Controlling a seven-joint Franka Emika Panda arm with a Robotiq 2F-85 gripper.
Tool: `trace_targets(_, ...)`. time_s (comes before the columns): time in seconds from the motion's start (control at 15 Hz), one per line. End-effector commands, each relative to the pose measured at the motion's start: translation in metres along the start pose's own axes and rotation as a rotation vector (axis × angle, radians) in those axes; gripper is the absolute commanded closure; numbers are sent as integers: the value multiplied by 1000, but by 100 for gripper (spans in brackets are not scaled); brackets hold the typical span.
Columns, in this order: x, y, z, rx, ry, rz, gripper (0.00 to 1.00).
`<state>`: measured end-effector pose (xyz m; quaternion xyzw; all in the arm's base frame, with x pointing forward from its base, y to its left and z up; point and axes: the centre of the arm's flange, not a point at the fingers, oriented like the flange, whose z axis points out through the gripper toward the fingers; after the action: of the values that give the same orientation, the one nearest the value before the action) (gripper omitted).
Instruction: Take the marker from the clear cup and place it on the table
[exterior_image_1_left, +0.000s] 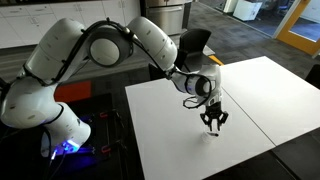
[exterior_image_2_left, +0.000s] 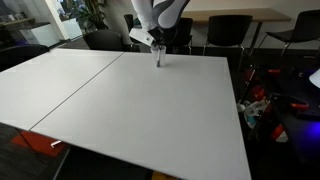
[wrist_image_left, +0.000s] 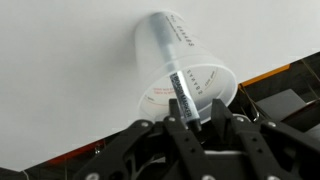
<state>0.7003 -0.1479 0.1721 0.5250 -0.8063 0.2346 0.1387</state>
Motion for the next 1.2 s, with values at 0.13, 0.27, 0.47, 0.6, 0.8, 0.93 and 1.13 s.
trace_targets(0.13, -2, -7, 8, -24, -6, 0, 61)
trace_targets(0.27, -3, -8, 12, -29, 1, 7, 62)
trace_targets(0.47, -3, -11, 16, -31, 8, 16, 63)
trace_targets(0.6, -2, -14, 19, -29, 17, 24, 63)
trace_targets(0.8, -2, -18, 21, -32, 24, 25, 68)
trace_targets(0.93, -5, -19, 22, -35, 32, 22, 92)
trace_targets(1.13, -8, -20, 20, -34, 35, 17, 100)
